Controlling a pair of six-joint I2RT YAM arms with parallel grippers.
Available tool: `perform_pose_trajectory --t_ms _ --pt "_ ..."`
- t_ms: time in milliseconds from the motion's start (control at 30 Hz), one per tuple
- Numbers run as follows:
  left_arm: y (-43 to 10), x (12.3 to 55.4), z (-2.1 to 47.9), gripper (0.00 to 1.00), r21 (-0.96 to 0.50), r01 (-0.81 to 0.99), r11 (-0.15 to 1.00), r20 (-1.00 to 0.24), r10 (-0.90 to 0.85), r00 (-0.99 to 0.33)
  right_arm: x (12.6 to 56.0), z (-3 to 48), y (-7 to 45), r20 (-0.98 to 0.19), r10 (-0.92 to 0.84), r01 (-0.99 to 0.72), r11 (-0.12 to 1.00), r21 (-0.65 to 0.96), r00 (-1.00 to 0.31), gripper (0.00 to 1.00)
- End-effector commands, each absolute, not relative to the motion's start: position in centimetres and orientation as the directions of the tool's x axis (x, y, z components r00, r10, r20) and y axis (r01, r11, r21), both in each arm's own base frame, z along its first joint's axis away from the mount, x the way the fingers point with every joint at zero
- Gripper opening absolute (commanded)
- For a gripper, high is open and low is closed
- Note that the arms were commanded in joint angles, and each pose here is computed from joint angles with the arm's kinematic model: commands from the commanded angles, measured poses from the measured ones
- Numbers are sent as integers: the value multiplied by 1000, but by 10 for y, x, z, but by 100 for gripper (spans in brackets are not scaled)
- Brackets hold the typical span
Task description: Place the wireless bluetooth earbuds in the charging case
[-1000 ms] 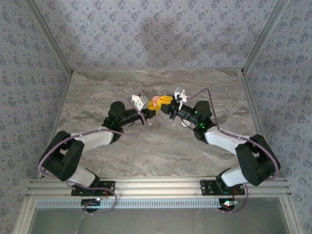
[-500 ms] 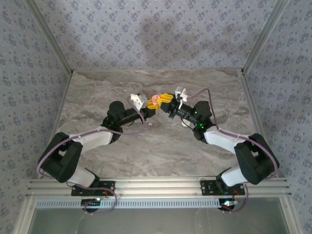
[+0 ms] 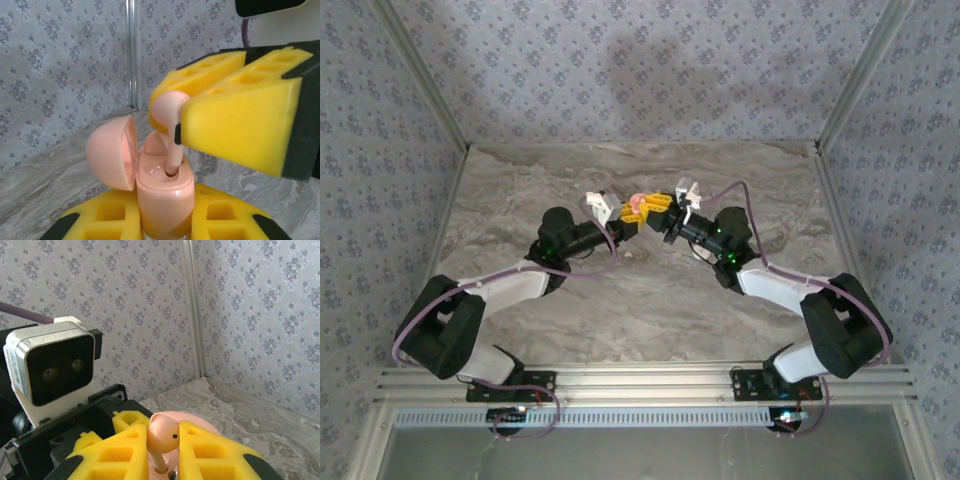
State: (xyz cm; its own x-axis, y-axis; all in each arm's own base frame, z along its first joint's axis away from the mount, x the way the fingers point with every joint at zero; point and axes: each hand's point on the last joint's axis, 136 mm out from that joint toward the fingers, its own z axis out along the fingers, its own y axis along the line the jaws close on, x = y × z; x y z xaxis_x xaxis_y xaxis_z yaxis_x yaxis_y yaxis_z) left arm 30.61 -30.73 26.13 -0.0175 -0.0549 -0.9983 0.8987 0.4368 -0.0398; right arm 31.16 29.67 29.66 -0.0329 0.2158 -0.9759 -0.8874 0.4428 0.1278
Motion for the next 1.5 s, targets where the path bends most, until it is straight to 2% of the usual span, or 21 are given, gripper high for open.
perform_pose_trajectory --t_ms 0,200,500,833,1100,1300,1467 --pt "-302 302 318 10 40 889 456 -981 -149 121 299 275 298 -987 139 -894 428 131 -78 18" --pt "-302 300 321 10 43 892 450 -980 -155 125 296 272 296 -992 100 -891 440 111 -74 18" --pt "-304 294 318 10 63 903 425 -984 -126 128 302 295 302 -994 107 -896 439 72 -27 21" --pt "-303 292 293 10 140 889 436 -989 14 148 296 319 302 -995 98 -908 417 27 15 19" --pt "-299 293 256 9 231 876 423 -969 176 170 269 323 290 -999 -41 -919 391 -46 33 18" --pt "-300 289 246 10 295 875 385 -949 223 222 256 308 282 -984 -178 -928 363 -83 18 18" --pt "-303 283 247 10 323 880 349 -941 218 259 257 302 284 -979 -201 -931 355 -88 16 18"
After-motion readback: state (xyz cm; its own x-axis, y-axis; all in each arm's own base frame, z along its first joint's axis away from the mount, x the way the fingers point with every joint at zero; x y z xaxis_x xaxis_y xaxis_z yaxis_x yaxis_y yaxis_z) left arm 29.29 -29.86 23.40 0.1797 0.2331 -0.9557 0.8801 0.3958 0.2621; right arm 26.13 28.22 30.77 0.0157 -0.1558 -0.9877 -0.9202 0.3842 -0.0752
